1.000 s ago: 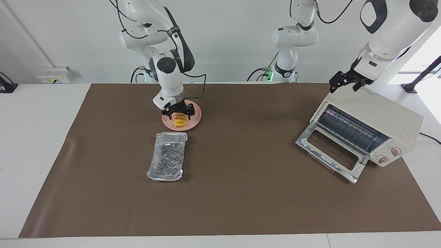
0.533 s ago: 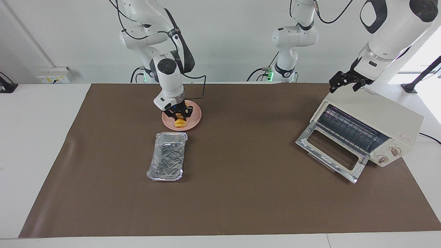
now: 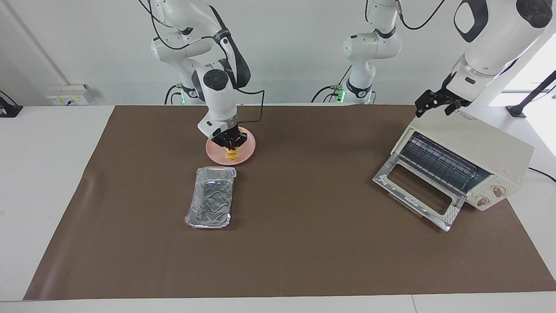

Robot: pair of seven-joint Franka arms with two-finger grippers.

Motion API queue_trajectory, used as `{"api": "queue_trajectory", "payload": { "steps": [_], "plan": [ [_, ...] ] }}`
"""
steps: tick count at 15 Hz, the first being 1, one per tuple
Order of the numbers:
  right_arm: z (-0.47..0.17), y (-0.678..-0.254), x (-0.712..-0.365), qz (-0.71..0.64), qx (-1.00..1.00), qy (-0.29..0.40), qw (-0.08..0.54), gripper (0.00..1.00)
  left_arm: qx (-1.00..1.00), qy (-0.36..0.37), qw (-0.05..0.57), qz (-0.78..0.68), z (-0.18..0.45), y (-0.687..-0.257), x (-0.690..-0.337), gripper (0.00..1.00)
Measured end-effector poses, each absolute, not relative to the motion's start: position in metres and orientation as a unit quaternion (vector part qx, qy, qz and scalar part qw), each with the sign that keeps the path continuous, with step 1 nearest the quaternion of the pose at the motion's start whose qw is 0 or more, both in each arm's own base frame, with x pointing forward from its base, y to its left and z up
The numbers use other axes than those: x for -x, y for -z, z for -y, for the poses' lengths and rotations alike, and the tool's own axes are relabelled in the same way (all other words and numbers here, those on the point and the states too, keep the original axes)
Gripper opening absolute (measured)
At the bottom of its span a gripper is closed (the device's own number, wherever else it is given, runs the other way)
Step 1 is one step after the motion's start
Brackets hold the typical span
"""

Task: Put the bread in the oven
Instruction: 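Carry the bread with the right gripper over the foil tray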

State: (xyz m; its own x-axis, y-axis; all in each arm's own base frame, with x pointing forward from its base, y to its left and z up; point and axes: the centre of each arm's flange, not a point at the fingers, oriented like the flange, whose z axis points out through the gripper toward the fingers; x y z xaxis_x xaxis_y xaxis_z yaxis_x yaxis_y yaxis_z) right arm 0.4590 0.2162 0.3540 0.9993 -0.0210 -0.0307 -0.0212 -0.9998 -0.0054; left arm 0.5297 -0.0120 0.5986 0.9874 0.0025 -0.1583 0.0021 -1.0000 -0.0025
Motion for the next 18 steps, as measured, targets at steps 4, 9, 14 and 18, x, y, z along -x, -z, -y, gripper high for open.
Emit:
{"api": "queue_trajectory", "payload": {
  "steps": [4,9,14,18],
  "plan": [
    [-0.213,-0.408,-0.515,-0.031,0.999,-0.002,0.012,0.10,0.997,-0.079,0.001,0.001,0.012,-0.599,-0.530,1.00],
    [-0.161,-0.434,-0.582,-0.028,0.999,0.003,0.041,0.10,0.997,-0.079,0.001,0.001,0.012,-0.599,-0.530,1.00],
    [-0.159,-0.408,-0.633,0.013,0.999,-0.013,0.038,0.10,0.997,-0.079,0.001,0.001,0.012,-0.599,-0.530,1.00],
    [-0.135,-0.377,-0.657,0.035,0.998,-0.022,0.037,0.10,0.997,-0.079,0.001,0.001,0.012,-0.599,-0.530,1.00]
  ]
}}
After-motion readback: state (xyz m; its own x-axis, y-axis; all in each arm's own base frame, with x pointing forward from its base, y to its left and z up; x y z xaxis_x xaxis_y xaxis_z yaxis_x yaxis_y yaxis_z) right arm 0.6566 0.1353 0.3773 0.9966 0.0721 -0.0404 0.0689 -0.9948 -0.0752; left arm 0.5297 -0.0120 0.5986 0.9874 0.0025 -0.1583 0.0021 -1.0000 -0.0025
